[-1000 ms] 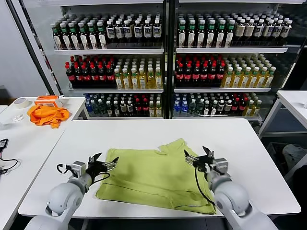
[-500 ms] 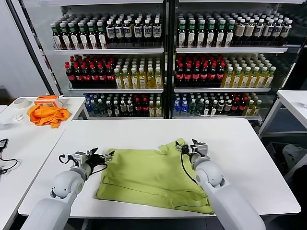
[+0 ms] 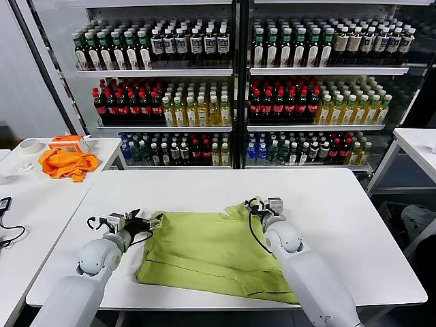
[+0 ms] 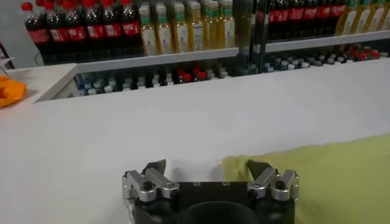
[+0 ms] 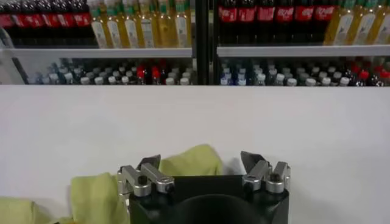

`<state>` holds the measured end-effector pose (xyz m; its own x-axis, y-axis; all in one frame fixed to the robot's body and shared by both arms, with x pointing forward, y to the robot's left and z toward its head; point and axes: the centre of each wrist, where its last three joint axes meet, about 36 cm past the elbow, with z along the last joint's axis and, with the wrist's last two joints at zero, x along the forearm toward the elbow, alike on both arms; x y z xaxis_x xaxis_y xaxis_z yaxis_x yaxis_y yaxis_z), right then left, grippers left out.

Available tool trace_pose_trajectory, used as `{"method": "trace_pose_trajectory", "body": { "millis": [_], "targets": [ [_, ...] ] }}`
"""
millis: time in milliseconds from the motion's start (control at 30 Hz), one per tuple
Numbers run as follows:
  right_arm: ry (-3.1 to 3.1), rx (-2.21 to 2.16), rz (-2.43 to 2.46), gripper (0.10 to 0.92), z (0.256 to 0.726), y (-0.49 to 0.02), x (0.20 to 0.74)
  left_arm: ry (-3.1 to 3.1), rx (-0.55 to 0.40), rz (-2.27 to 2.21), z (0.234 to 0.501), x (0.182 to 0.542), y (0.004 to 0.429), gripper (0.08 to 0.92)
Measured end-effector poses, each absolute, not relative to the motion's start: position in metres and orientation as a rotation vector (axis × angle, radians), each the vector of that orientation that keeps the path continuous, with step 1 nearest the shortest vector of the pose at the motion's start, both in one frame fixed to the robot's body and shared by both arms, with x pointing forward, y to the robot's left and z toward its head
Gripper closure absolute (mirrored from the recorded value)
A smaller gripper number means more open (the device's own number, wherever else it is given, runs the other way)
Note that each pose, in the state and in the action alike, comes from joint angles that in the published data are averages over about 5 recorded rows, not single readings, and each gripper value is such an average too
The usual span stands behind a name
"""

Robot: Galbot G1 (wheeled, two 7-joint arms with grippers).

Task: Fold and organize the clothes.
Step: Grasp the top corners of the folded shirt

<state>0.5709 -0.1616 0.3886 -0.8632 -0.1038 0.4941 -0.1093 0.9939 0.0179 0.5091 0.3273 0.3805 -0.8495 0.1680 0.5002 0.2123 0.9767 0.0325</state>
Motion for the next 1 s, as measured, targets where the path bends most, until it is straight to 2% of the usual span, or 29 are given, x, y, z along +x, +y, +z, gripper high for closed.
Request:
{"method": "trace_pose_trajectory", "body": {
  "millis": [233,333,833,1000],
  "targets": [
    [-2.61,0.148,0.012,0.211,0.3869,-0.1592,0.5752,-2.6,-0.283,-0.12,0.377,0.5105,0.3257,0.183],
    [-2.605,0.148,0.018,0.268,0.3865,-0.1599,0.5752,-2.596,-0.284,-0.121,0.3763,0.5104,0.3267,0.218],
    [-2.597,0.188,0.018,0.684,0.3836,-0.1566,0.5729,-2.591,-0.314,-0.094,0.3714,0.5063,0.3246,0.639],
    [-2.617,0.199,0.019,0.848,0.3825,-0.1615,0.5696,-2.601,-0.319,-0.089,0.3732,0.5077,0.3248,0.787]
  ]
}}
